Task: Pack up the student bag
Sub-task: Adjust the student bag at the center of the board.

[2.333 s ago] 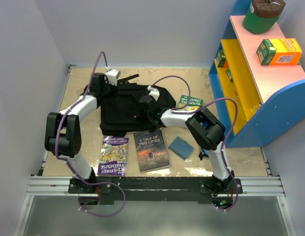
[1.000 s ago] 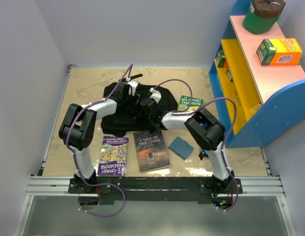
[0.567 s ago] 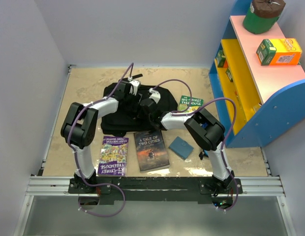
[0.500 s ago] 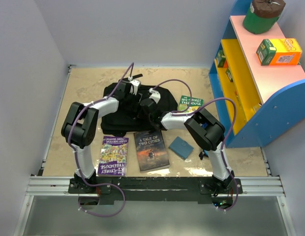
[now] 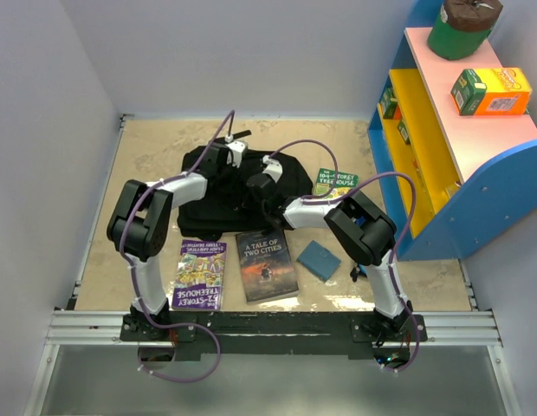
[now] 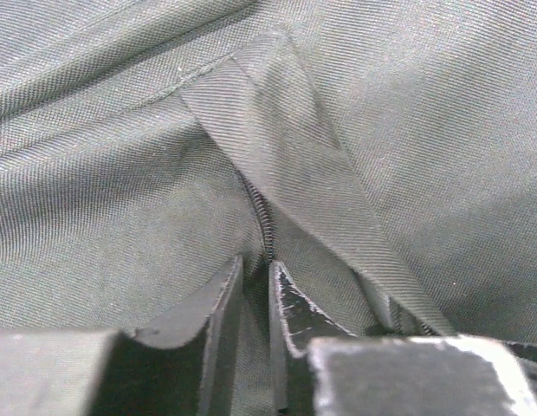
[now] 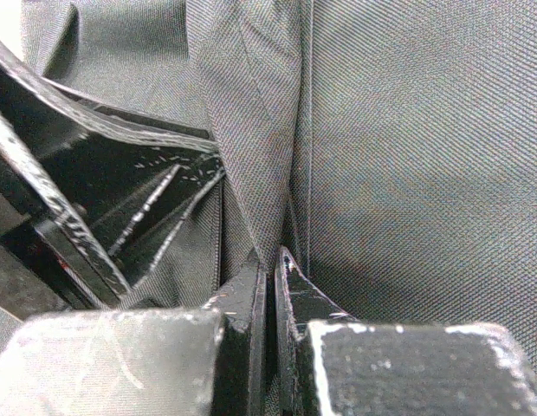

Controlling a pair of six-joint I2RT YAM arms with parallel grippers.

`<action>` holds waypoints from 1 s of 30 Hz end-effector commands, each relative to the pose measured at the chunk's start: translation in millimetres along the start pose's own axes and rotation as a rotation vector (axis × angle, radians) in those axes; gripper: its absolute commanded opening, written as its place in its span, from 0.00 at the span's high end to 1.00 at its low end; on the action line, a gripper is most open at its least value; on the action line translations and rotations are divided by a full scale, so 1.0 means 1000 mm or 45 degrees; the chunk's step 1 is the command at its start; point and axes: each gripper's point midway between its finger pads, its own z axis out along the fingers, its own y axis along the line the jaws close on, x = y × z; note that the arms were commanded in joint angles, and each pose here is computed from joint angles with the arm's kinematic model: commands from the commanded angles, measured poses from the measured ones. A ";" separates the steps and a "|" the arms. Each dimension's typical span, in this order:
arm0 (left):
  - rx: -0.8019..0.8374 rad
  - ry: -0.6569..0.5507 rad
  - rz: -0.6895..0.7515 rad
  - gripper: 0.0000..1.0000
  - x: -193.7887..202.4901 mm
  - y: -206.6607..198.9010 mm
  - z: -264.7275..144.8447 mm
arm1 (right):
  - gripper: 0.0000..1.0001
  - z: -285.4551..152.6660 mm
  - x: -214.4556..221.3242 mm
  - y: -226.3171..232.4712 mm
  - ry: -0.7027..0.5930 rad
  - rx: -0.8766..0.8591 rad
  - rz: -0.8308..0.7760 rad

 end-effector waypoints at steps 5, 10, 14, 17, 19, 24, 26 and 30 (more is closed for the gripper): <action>-0.036 0.289 -0.055 0.95 0.073 0.037 -0.004 | 1.00 -0.014 0.015 -0.001 0.087 0.030 -0.020; 0.057 0.238 -0.071 1.00 0.063 0.024 -0.010 | 1.00 -0.014 0.017 -0.006 0.089 0.044 -0.010; 0.124 0.159 -0.082 1.00 0.049 0.016 -0.019 | 1.00 -0.013 0.017 -0.008 0.091 0.046 -0.008; 0.177 0.097 -0.105 1.00 0.037 0.011 -0.029 | 1.00 -0.012 0.013 -0.007 0.085 0.045 -0.005; 0.203 0.046 -0.114 1.00 0.024 0.009 -0.039 | 0.90 -0.010 0.011 -0.004 0.088 0.035 -0.009; 0.289 -0.077 -0.110 1.00 -0.007 -0.002 -0.065 | 0.56 -0.005 0.002 0.006 0.080 -0.008 -0.017; 0.304 -0.105 -0.109 1.00 -0.013 -0.003 -0.070 | 0.48 -0.006 -0.003 0.011 0.075 -0.030 -0.033; 0.311 -0.166 -0.101 1.00 -0.024 -0.005 -0.077 | 0.44 -0.011 -0.011 0.019 0.057 -0.073 -0.051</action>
